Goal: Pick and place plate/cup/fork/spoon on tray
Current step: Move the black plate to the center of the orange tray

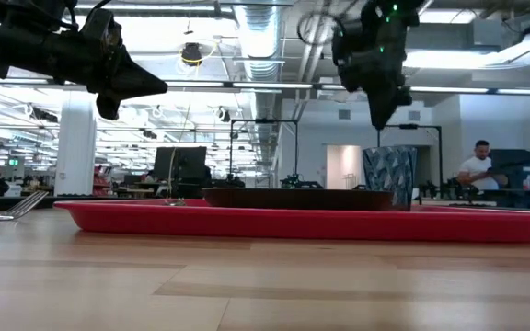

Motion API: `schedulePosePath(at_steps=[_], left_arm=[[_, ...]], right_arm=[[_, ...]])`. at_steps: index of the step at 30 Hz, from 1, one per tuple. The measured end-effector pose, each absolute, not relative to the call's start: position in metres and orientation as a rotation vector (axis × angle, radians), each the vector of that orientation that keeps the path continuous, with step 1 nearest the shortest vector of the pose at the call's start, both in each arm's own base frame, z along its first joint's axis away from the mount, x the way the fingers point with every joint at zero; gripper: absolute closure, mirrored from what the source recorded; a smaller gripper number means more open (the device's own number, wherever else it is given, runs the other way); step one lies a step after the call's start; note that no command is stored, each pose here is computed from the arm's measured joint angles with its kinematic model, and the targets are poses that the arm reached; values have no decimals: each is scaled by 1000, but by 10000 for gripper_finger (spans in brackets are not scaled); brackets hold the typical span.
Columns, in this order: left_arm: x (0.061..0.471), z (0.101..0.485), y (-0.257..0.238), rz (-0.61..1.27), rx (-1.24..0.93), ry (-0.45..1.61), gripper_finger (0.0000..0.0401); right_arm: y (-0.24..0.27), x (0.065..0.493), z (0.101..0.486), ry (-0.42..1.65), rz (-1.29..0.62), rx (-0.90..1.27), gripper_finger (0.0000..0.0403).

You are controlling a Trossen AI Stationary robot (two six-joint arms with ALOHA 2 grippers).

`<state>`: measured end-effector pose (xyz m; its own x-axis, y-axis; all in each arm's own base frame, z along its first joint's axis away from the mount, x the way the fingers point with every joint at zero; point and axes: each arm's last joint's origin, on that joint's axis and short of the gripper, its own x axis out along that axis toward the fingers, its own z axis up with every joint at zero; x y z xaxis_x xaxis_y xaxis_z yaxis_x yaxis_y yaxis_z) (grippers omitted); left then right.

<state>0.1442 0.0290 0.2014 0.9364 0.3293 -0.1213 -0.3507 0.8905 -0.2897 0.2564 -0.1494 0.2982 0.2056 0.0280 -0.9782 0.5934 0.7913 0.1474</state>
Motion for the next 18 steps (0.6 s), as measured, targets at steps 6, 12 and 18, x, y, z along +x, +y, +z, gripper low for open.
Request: schedulePosePath(at_steps=[6,12,18], left_arm=[[144,200,29,355,-319,80,401],[144,198,29,360,-320,109,401],[144,198,29,357,-339,106,401]], right_arm=[[-85,291,301,1289,-175,440,388],[-33,317,286,1169,-45,382,389],[-6,324,252,1164,-81,350,390]])
